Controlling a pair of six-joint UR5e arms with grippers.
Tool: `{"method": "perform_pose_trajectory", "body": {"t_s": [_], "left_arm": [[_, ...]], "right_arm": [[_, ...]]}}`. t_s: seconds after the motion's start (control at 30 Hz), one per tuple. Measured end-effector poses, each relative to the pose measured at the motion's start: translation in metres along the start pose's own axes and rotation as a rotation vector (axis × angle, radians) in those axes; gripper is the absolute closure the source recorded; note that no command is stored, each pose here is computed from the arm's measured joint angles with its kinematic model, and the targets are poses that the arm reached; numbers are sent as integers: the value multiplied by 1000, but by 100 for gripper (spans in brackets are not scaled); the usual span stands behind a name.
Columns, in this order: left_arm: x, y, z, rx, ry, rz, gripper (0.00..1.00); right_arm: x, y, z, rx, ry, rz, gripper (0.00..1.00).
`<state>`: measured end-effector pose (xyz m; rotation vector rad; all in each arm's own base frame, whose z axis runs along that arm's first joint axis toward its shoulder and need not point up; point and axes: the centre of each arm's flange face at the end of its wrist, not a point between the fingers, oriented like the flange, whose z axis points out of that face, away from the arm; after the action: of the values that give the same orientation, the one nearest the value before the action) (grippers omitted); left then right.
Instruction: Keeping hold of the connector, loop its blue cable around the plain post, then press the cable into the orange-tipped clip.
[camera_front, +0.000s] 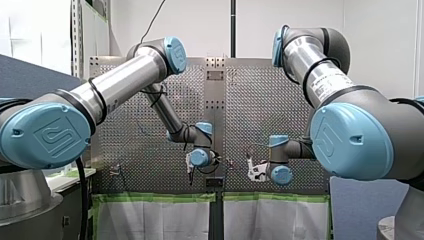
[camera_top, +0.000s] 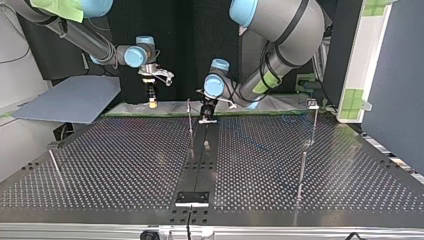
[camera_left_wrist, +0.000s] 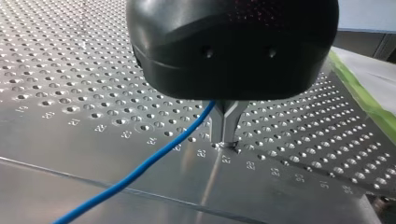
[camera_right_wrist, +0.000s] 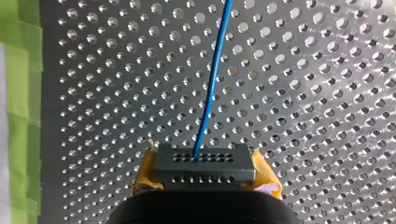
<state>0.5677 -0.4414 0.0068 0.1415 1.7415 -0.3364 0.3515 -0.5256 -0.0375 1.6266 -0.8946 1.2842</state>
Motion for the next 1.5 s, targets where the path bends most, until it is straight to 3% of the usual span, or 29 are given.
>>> {"method": "perform_pose_trajectory", "body": {"t_s": [0.33, 0.63, 0.7, 0.77, 0.8, 0.87, 0.9, 0.97, 1.0, 1.07, 1.23, 1.5], "left_arm": [[-6, 2, 6, -5, -9, -17, 100], [-8, 4, 8, -6, -12, -33, 100], [-8, 4, 8, -5, -12, -33, 95], [-8, 4, 7, -5, -10, -27, 67], [-8, 4, 7, -6, -9, -25, 67], [-7, 4, 6, -9, 1, -15, 44], [-6, 5, 6, -11, 8, -9, 44], [-6, 6, 5, -13, 17, -1, 27], [-5, 6, 5, -13, 20, 2, 27], [-5, 6, 4, -11, 26, 9, 13], [-2, 8, 1, -14, 58, 47, 0], [9, 13, -18, -52, 150, 145, 0]], "right_arm": [[11, 7, 17, -7, 13, -3, 100], [14, 11, 22, -4, 15, -4, 100], [14, 12, 22, -4, 13, -4, 100], [13, 12, 22, -4, 12, -4, 100], [13, 12, 22, -3, 11, -4, 100], [13, 12, 22, -3, 10, -3, 100], [13, 12, 22, -2, 10, -4, 100], [13, 12, 22, -1, 8, -3, 100], [13, 12, 22, -1, 7, -3, 100], [12, 12, 21, 0, 6, -4, 100], [12, 12, 21, 1, 1, -5, 100], [11, 12, 20, 3, -8, -6, 100]]}}
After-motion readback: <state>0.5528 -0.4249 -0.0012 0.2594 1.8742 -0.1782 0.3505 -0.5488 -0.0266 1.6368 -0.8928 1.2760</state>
